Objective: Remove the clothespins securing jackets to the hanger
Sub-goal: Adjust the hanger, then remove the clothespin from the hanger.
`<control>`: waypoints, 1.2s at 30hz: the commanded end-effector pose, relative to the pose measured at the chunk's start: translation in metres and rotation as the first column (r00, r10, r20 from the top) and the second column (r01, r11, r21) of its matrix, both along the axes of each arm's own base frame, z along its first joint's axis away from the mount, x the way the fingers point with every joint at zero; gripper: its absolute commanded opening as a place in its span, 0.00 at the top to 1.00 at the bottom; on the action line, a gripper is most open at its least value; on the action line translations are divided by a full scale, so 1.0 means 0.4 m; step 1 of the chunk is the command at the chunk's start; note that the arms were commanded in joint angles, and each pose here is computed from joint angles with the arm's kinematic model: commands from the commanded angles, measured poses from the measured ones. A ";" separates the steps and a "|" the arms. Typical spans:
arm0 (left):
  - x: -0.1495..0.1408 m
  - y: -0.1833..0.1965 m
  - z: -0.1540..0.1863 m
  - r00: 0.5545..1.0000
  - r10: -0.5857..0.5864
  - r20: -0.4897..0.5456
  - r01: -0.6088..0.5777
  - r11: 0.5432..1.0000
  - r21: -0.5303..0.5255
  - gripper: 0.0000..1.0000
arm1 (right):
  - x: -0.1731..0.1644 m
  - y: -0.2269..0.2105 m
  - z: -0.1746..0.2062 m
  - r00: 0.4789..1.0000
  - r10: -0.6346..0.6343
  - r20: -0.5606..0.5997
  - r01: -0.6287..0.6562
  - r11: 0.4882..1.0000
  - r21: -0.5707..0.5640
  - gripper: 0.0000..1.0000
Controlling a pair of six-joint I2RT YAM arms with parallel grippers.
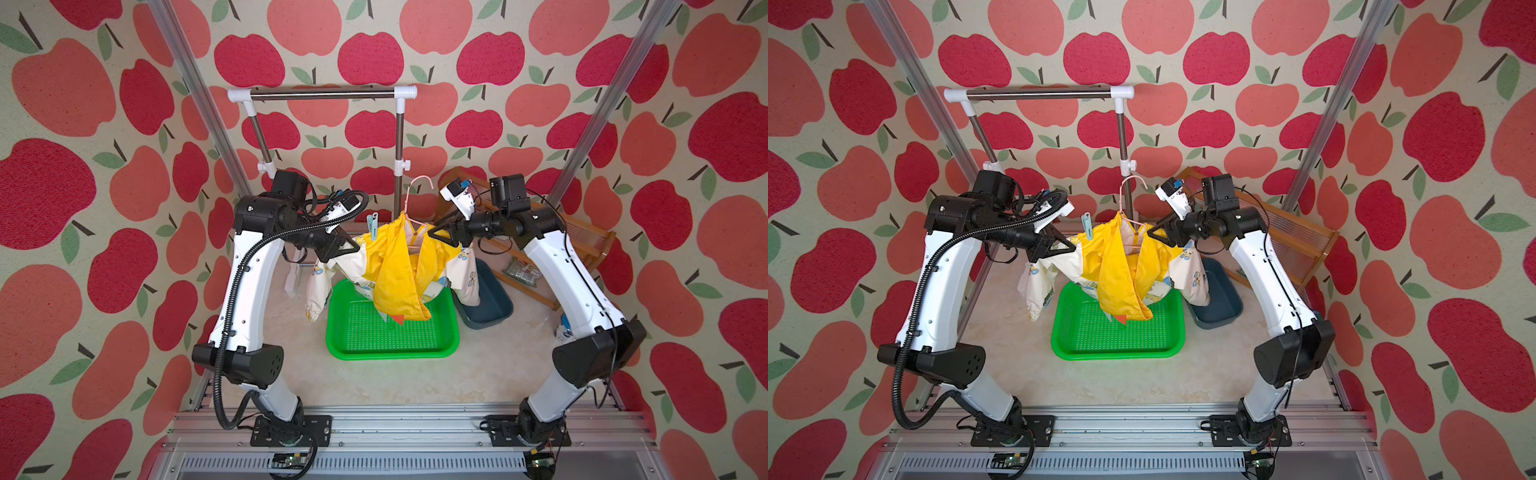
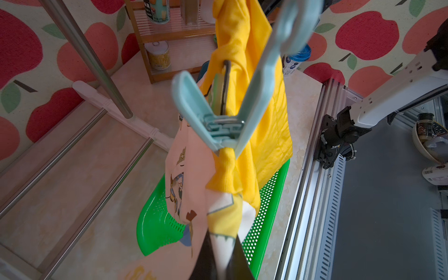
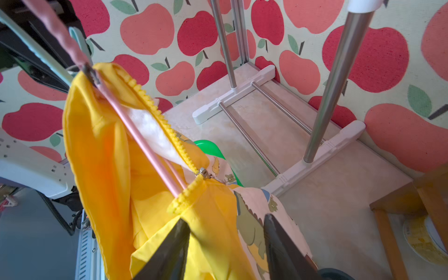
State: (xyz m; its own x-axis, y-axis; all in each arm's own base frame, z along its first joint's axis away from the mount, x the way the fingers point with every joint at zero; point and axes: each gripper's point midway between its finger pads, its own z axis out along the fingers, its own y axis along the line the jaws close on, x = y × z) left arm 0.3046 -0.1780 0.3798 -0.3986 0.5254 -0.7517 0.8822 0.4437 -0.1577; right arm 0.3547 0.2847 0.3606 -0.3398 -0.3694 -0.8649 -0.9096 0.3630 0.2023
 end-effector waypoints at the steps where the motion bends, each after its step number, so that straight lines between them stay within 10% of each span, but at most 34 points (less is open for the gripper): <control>1: -0.011 -0.018 0.062 0.996 -0.032 0.078 0.037 0.997 -0.065 1.00 | -0.033 0.021 -0.013 0.997 0.057 -0.051 -0.058 0.998 -0.021 0.74; 8: 0.008 -0.017 0.059 0.997 -0.012 0.076 0.016 0.998 -0.059 1.00 | -0.062 0.032 0.044 0.997 0.046 0.062 -0.040 0.994 -0.100 1.00; 12: 0.008 -0.018 0.061 0.999 0.019 0.047 -0.015 0.997 -0.078 0.94 | -0.110 0.025 0.112 0.987 0.054 0.153 -0.038 0.993 -0.108 1.00; 19: 0.020 -0.018 -0.021 0.985 0.162 -0.067 -0.170 0.977 -0.126 0.53 | -0.162 -0.020 0.056 0.994 0.033 0.108 -0.016 0.987 -0.159 1.00; 36: 0.025 0.043 -0.037 0.948 0.315 -0.039 -0.317 0.936 -0.153 0.42 | -0.107 0.003 0.011 0.995 0.095 0.021 -0.092 0.991 -0.092 1.00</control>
State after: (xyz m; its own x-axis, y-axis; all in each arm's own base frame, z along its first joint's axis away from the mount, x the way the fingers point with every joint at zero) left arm 0.3005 -0.1547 0.3681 -0.5339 0.2832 -0.7967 0.6921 0.6877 -0.2193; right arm 0.3183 0.2755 0.3343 -0.3307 -0.5412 -0.7732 -0.9199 0.3679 0.1359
